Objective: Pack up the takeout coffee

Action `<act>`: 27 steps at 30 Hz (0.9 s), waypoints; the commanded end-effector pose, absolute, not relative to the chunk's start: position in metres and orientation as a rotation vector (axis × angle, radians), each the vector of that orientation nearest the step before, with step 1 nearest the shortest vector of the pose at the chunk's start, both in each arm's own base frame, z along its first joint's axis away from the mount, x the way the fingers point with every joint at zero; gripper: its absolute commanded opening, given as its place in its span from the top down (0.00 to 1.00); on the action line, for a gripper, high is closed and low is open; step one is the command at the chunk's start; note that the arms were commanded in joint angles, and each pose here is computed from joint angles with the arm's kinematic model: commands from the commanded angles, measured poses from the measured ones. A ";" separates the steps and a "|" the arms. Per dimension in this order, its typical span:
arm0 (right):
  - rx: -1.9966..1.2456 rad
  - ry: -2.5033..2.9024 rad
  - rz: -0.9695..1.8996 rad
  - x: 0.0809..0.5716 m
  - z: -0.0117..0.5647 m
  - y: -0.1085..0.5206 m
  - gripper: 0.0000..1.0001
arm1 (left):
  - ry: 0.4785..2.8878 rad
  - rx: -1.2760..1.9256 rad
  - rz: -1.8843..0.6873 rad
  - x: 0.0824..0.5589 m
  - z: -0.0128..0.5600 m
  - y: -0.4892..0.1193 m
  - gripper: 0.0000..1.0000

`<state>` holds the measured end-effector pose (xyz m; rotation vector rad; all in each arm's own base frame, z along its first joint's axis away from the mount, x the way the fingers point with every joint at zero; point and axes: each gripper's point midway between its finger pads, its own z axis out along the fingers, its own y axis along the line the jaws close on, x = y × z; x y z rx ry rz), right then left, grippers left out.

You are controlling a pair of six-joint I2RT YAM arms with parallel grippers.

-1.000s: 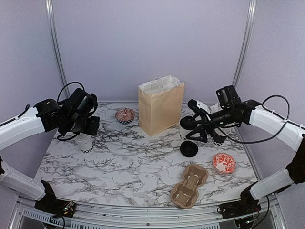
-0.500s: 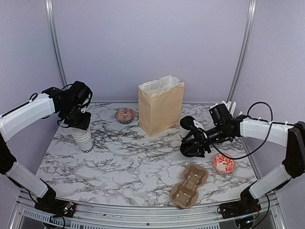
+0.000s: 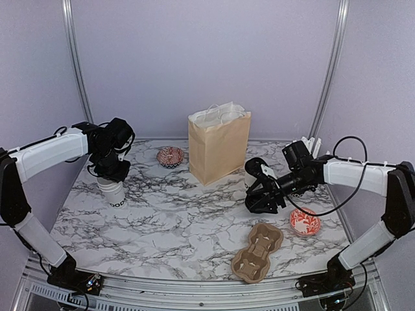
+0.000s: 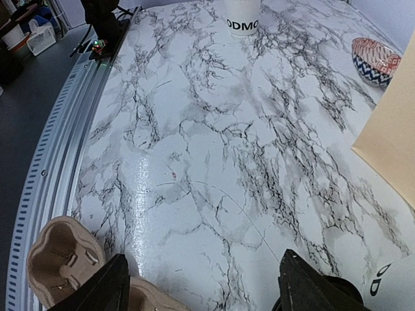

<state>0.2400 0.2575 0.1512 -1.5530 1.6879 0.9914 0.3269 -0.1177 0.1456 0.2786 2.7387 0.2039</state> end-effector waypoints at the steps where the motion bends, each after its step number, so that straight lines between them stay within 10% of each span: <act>1: -1.575 1.675 0.986 0.244 0.157 0.261 0.24 | 2.732 0.286 0.234 0.330 0.149 -0.115 0.94; 10: -1.582 1.685 1.010 0.243 0.153 0.263 0.25 | 2.556 0.247 0.662 0.342 0.206 -0.066 1.00; 14: -1.594 1.697 1.020 0.242 0.149 0.264 0.25 | 2.660 0.231 -0.016 0.337 0.201 -0.127 1.00; 19: -1.606 1.701 1.026 0.240 0.148 0.266 0.25 | 2.664 0.225 0.340 0.344 0.194 -0.103 1.00; 21: -1.609 1.699 1.026 0.239 0.148 0.266 0.25 | 2.735 0.283 0.035 0.337 0.185 -0.134 1.00; 23: -1.612 1.698 1.022 0.239 0.148 0.267 0.25 | 2.587 0.202 0.466 0.351 0.208 -0.099 1.00; 27: -1.618 1.696 1.022 0.238 0.147 0.267 0.25 | 2.605 0.230 0.509 0.356 0.215 -0.096 1.00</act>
